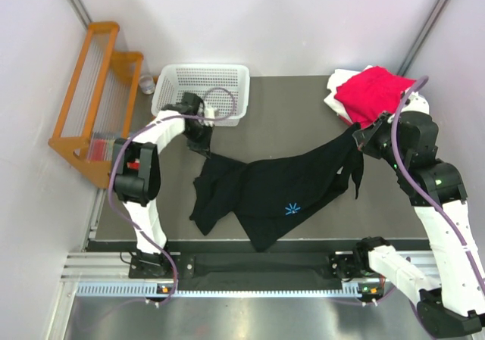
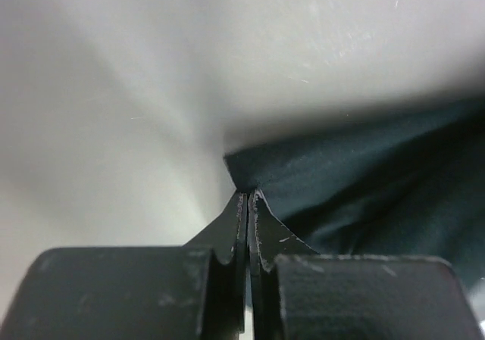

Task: Fold and stack the t-shirts
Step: Flatten the tshirt out

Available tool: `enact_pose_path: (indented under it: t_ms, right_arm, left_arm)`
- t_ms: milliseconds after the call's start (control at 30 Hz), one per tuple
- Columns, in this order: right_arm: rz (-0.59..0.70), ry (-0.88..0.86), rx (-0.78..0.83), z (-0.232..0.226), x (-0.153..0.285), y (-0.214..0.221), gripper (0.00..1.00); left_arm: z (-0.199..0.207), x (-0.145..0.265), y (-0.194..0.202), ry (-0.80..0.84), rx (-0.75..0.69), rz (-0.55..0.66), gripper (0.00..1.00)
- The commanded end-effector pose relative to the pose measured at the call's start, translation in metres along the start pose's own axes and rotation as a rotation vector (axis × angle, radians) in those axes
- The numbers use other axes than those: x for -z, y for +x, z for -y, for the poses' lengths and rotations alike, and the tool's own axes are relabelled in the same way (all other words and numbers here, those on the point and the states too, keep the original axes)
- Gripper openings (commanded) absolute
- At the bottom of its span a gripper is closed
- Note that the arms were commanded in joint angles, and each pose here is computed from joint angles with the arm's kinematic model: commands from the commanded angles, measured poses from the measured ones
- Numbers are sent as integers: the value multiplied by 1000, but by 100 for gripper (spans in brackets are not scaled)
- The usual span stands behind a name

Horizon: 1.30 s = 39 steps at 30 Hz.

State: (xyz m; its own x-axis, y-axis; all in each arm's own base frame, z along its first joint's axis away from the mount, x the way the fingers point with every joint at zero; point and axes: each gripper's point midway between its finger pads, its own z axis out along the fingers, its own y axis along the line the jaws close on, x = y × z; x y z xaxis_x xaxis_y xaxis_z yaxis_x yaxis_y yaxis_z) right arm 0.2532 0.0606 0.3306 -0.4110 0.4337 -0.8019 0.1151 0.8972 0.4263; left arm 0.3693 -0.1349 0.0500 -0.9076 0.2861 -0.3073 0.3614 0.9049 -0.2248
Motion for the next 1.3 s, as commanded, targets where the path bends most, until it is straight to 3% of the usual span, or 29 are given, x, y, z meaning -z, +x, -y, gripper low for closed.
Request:
enact_pose_path:
  t_ms: [0,133,267,433,700,767,933,1033,1167,1267]
  right_arm:
    - [63,-31,-3,-7,0,-17,0]
    - [63,-35,9,-10,-4,-19,0]
    - [63,-67,9,-17,-4,-20,0]
    - [88,-141,31,-30,11,-30,0]
    - [262,-360,88,-56,105,-59,0]
    - [324,-441,95,-58,141,-61,0]
    - [314,-558,114,-45,205,-26,0]
    - [248,-523,88,-25,213,3,0]
    - [302,-492,109,-12,241,-4,0]
    - [304,-423,103,-6,224,-9,0]
  left_arm:
    - [-26,106,-62,-5,53,286,0]
    - [-69,184,-71,-93,87,431,0]
    - [-74,237,-56,-206,51,497,0]
    - [-49,314,-39,-283,-17,627,0]
    - [3,436,-16,-362,-97,823,0]
    - [12,456,-1,-399,-109,857,0]
    - [22,477,24,-465,-133,903,0]
    - [31,482,30,-449,-147,927,0]
    - [52,503,33,-428,-204,1020,0]
    - [46,503,31,-453,-199,1031,0]
